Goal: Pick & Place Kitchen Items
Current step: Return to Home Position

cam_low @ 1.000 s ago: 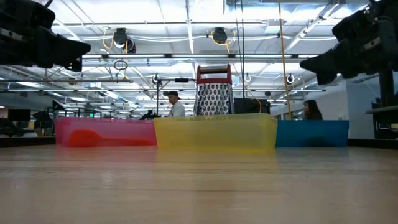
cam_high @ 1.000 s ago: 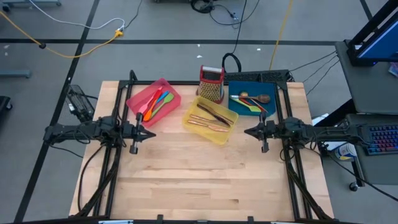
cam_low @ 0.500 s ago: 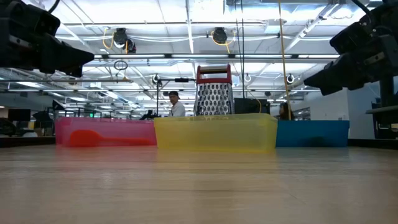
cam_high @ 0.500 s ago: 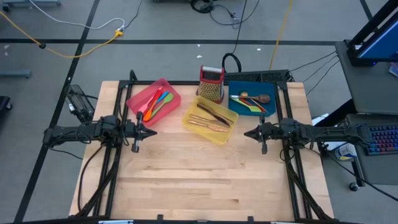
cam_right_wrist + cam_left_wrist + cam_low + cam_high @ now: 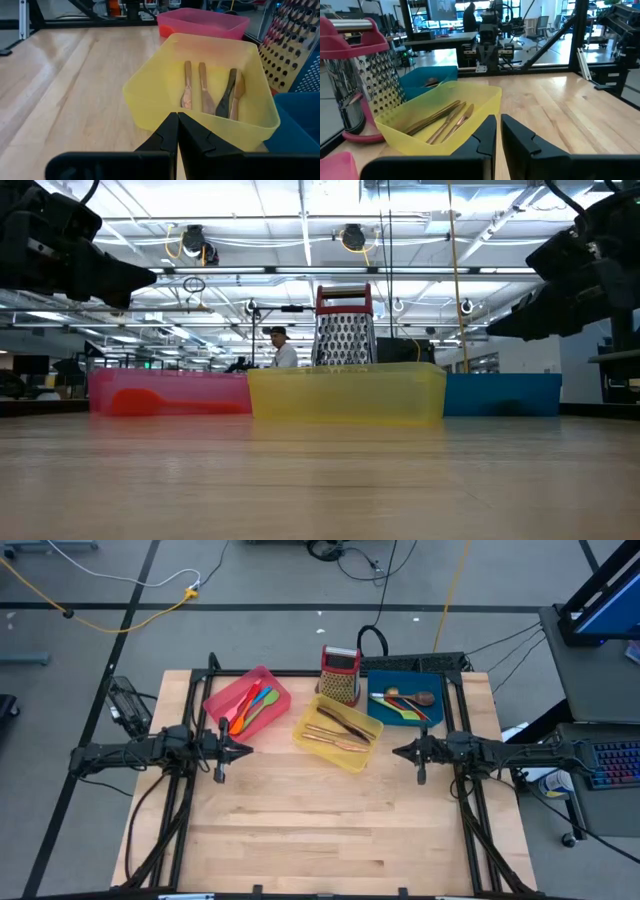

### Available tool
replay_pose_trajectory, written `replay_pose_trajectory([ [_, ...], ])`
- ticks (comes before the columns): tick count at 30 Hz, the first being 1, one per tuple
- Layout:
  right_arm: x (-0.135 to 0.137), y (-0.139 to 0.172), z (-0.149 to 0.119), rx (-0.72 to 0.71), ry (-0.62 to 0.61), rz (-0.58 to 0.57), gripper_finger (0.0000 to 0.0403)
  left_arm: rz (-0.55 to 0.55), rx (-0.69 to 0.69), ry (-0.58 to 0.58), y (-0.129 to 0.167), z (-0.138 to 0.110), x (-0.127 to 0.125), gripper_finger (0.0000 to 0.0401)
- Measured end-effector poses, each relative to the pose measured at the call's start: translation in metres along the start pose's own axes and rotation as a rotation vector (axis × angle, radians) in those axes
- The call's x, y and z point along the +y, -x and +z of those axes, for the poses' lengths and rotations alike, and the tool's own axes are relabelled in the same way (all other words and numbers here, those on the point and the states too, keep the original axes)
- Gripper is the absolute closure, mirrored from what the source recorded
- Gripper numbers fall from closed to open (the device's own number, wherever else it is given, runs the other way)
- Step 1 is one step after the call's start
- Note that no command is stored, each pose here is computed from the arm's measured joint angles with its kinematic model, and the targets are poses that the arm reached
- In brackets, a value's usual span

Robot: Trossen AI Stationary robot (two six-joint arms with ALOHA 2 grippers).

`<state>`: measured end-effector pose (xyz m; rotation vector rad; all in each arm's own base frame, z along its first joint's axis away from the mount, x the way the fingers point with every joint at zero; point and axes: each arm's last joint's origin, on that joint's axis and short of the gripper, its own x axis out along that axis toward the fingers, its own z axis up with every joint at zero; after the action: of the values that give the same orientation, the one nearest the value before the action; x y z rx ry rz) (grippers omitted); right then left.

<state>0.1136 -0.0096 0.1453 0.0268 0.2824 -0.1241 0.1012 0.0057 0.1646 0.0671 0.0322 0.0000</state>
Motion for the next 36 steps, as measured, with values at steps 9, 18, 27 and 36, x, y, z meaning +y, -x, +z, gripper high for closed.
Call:
replay_pose_trajectory([
  [9, 0.0000, 0.0000, 0.0005, -0.005, -0.012, 0.001, 0.0399, 0.000, 0.000, 0.000, 0.0000, 0.0000, 0.0000, 0.0368],
  [18, 0.0000, 0.0000, 0.0005, -0.005, -0.016, 0.000, 0.0399, 0.000, 0.000, 0.000, 0.0000, 0.0000, 0.0000, 0.0368],
  [27, 0.0000, 0.0000, 0.0005, -0.005, -0.016, 0.000, 0.0399, 0.000, 0.000, 0.000, 0.0000, 0.0000, 0.0000, 0.0368],
  [36, 0.0000, 0.0000, 0.0005, -0.005, -0.016, 0.000, 0.0399, 0.000, 0.000, 0.000, 0.0000, 0.0000, 0.0000, 0.0368],
])
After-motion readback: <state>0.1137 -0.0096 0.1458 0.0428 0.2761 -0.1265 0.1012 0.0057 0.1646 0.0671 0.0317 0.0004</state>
